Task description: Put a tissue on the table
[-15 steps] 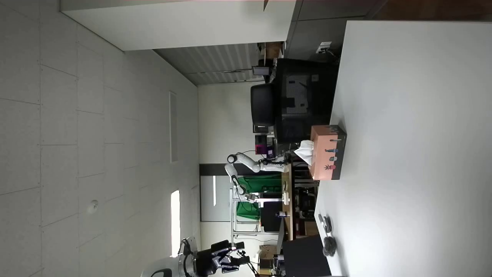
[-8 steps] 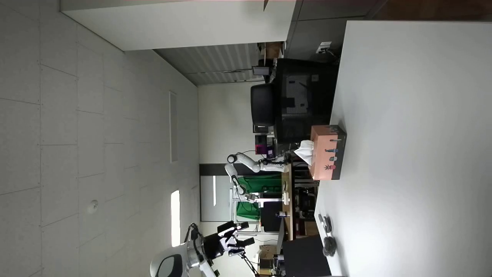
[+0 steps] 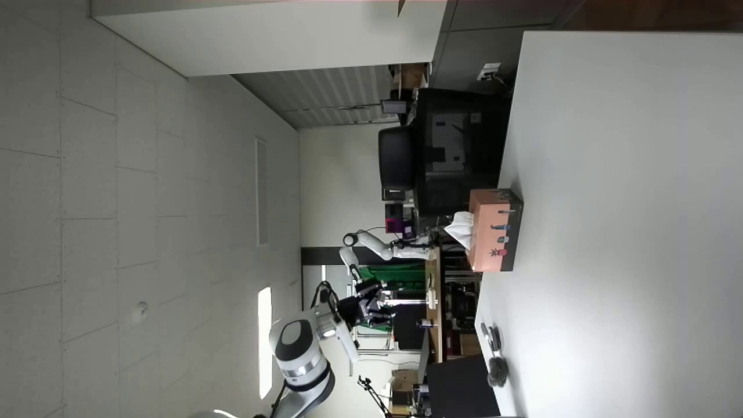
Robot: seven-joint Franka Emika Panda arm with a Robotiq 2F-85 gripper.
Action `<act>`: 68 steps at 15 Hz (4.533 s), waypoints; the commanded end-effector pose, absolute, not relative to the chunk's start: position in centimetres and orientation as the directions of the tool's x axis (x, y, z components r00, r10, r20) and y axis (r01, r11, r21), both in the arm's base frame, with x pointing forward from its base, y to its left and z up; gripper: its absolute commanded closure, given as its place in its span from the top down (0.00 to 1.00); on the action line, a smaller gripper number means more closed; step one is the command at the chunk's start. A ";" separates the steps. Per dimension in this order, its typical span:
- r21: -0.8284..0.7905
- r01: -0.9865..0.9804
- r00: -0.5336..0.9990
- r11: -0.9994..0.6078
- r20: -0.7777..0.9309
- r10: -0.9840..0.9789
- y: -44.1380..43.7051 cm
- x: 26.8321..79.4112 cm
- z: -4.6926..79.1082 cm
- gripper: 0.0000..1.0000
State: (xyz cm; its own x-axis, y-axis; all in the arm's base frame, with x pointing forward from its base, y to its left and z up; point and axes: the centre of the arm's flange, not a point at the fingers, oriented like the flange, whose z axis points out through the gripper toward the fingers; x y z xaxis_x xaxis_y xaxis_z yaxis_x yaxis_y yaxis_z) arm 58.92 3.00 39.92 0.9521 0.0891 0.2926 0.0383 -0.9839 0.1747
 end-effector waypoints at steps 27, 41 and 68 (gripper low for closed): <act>0.258 0.157 0.904 -0.953 0.351 0.244 -0.3 68.6 37.7 1.00; 0.324 0.787 0.519 -0.525 0.112 0.848 -3.0 78.9 30.9 1.00; 0.231 0.870 0.434 -0.435 0.061 0.899 -3.4 78.8 27.6 1.00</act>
State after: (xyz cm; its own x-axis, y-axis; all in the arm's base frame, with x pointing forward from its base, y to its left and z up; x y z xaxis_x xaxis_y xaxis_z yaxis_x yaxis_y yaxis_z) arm 78.81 -3.36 27.57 0.4338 0.8990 0.0606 0.8701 -0.4354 0.2308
